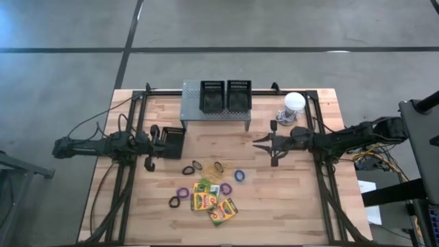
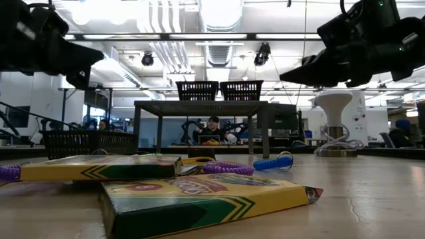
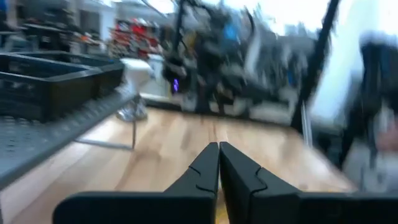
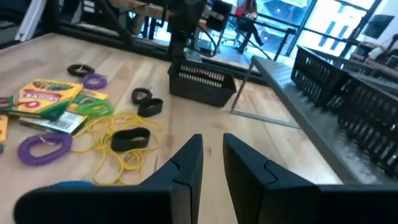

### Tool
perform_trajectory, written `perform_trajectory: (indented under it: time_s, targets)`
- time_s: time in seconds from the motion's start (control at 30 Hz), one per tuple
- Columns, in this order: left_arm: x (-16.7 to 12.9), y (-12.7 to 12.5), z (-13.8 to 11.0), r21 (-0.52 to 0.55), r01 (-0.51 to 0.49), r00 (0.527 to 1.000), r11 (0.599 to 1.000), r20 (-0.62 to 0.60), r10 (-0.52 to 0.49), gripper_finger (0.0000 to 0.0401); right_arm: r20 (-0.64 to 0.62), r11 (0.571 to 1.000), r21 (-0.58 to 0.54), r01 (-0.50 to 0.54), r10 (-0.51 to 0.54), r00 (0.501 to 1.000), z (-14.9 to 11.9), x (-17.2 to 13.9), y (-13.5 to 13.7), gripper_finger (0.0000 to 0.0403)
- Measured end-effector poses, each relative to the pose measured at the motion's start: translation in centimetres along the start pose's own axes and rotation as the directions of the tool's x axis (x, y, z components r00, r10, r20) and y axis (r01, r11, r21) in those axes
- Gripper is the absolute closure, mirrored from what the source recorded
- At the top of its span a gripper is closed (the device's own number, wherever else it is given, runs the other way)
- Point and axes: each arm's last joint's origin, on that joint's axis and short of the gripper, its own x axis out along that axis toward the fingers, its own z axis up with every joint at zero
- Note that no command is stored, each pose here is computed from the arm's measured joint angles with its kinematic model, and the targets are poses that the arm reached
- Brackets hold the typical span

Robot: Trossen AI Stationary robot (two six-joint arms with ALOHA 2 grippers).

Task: Pick & Place Office Desk Supplies
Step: Align the black bin on the shelf with the other black bins

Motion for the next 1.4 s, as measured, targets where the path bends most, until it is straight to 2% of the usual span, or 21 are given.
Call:
perform_trajectory:
  time_s: [0.07, 0.2, 0.3, 0.4, 0.53, 0.63, 0.77, 0.9, 0.97, 1.07, 1.17, 1.33, 1.4]
  targets:
    - [0.0, 0.0, 0.6, -0.073, -0.034, 0.997, 0.997, 0.063, 0.038, 0.0384, 0.000, 0.997, 0.077, 0.001, -0.001, 1.000, 0.0, 0.1, 0.0, 0.0344]
    - [0.2, 0.1, 0.8, -0.083, -0.115, 0.989, 0.990, 0.083, 0.122, 0.0396, -0.021, 0.980, 0.200, -0.001, 0.005, 1.000, -0.3, 0.4, 0.1, 0.0344]
    - [0.7, 0.1, 1.3, -0.071, -0.175, 0.984, 0.982, 0.029, 0.178, 0.0397, -0.060, 0.958, 0.285, -0.011, 0.029, 0.998, -1.0, 0.7, 0.7, 0.0344]
    - [1.8, -0.1, 2.5, -0.028, -0.226, 0.974, 0.974, -0.029, 0.225, 0.0398, -0.117, 0.948, 0.317, -0.009, 0.049, 0.992, -1.9, 1.1, 1.5, 0.0344]
    - [3.8, -0.4, 3.6, 0.055, -0.269, 0.934, 0.962, -0.231, 0.274, 0.0399, -0.136, 0.949, 0.314, 0.031, 0.013, 0.991, -2.4, 2.0, 2.5, 0.0344]
    - [5.0, -0.9, 5.2, 0.169, -0.270, 0.834, 0.948, -0.450, 0.318, 0.0399, -0.107, 0.950, 0.310, 0.030, 0.003, 0.994, -2.1, 3.0, 3.0, 0.0344]
    - [6.5, -2.1, 8.1, 0.311, -0.182, 0.673, 0.933, -0.652, 0.349, 0.0399, -0.098, 0.966, 0.260, 0.017, 0.009, 0.995, -1.7, 4.6, 3.4, 0.0344]
    - [7.3, -3.7, 9.5, 0.387, -0.068, 0.468, 0.919, -0.802, 0.372, 0.0399, -0.109, 0.971, 0.239, 0.019, 0.008, 0.994, -1.5, 6.7, 3.6, 0.0344]
    - [7.7, -4.4, 9.2, 0.405, -0.041, 0.410, 0.913, -0.827, 0.385, 0.0393, -0.115, 0.974, 0.226, 0.018, 0.009, 0.993, -1.5, 7.9, 3.7, 0.0344]
    - [8.5, -5.0, 7.5, 0.416, -0.011, 0.365, 0.909, -0.845, 0.391, 0.0363, -0.123, 0.986, 0.166, 0.011, 0.010, 0.992, -1.5, 9.5, 3.9, 0.0344]
    - [9.1, -4.9, 5.7, 0.441, 0.028, 0.289, 0.897, -0.863, 0.415, 0.0314, -0.130, 0.993, 0.118, 0.004, 0.012, 0.992, -1.4, 10.8, 4.1, 0.0344]
    - [8.9, -4.6, 4.0, 0.474, 0.132, 0.107, 0.871, -0.880, 0.463, 0.0221, -0.146, 0.995, 0.104, -0.011, 0.026, 0.989, -0.8, 12.3, 4.2, 0.0344]
    - [8.8, -4.5, 3.5, 0.474, 0.153, 0.077, 0.867, -0.881, 0.467, 0.0195, -0.163, 0.997, 0.082, -0.017, 0.030, 0.986, -0.7, 12.6, 4.2, 0.0344]
